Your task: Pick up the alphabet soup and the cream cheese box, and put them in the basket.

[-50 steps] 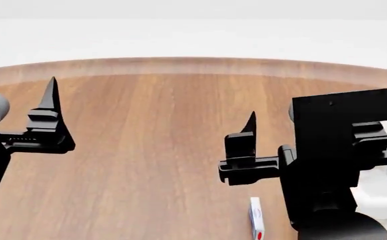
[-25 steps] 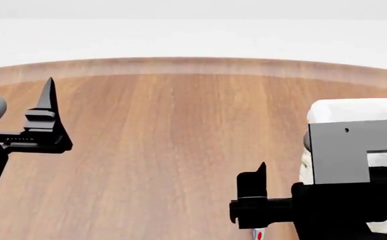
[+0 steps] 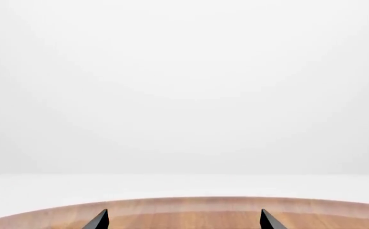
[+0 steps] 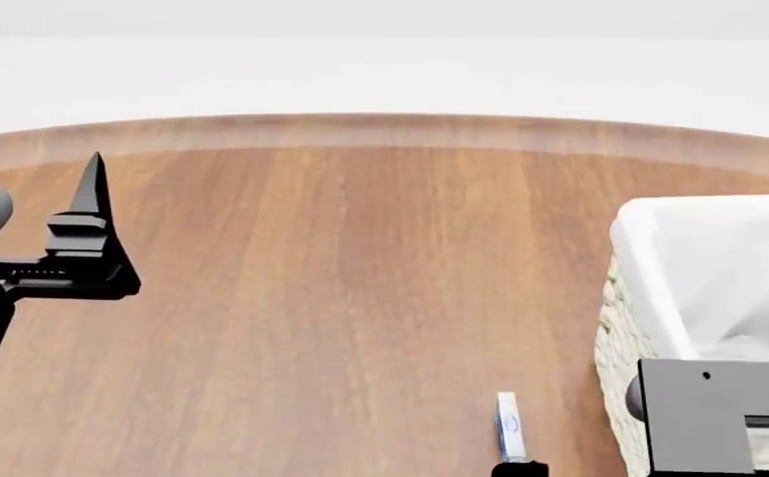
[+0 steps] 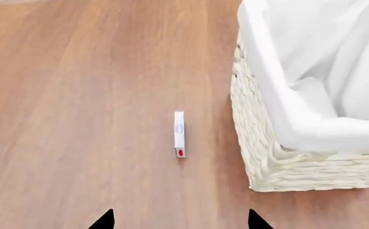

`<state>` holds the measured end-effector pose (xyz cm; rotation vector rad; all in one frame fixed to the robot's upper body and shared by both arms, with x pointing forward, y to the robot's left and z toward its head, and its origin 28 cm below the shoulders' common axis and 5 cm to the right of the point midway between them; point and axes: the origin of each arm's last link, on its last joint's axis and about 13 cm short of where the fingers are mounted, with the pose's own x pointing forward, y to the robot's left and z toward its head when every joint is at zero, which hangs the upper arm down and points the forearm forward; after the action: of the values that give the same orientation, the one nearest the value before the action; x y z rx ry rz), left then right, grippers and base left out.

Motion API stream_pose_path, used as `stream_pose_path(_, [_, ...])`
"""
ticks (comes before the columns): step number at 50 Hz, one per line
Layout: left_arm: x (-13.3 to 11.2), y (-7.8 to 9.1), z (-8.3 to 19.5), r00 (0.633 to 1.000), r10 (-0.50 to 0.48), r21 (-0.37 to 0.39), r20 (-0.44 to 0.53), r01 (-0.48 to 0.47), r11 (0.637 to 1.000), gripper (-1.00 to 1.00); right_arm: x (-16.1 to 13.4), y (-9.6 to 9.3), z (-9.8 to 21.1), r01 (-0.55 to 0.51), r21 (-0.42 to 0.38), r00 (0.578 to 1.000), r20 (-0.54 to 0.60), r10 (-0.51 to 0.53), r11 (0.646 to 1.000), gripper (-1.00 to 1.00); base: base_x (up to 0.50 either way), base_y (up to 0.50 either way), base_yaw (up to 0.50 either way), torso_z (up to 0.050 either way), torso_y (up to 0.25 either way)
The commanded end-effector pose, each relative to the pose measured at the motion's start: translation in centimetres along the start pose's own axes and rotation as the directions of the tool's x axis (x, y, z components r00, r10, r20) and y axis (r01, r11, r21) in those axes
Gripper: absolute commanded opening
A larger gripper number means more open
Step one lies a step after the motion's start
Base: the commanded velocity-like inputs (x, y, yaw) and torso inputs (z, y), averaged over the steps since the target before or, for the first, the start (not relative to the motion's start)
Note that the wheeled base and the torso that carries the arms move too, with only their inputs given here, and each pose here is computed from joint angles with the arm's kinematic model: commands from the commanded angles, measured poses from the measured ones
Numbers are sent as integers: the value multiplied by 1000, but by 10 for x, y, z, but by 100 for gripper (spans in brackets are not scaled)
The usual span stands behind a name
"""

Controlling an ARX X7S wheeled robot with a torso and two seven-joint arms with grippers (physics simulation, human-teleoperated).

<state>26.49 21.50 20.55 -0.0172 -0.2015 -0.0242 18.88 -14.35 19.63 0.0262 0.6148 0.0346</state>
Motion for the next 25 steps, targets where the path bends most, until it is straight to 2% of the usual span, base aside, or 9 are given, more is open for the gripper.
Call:
stream_pose_path(1, [2,2,-2,1000,4,4,-5,-4,1000,100,1,-7,-19,10,56,995,-101,-4,998,100,0,0,0,0,0])
stream_pose_path(5, [3,2,-2,1000,7,0,-8,-7,1000,100,1,-10,-27,16,80,993,-116,-7,997,100,0,0,0,0,0])
stream_pose_path(6, [2,2,-3,1000,7,3,-9,-6,1000,100,1,-17,-36,42,127,990,-137,-25,991,100,0,0,0,0,0])
stream_pose_path(11, [3,2,-5,1000,10,4,-12,-10,1000,100,-6,-23,-53,62,180,982,-185,-28,982,100,0,0,0,0,0])
stream_pose_path(12, [4,3,-4,1000,14,4,-10,-14,1000,100,5,-28,-90,87,269,951,-308,1,959,100,0,0,0,0,0])
stream_pose_path(13, [4,3,-4,1000,14,4,-10,-14,1000,100,0,-31,-123,86,266,909,-415,34,960,100,0,0,0,0,0])
stream_pose_path(25, [3,4,-3,1000,15,0,-10,-15,1000,100,-3,-34,-131,108,302,905,-424,32,947,100,0,0,0,0,0])
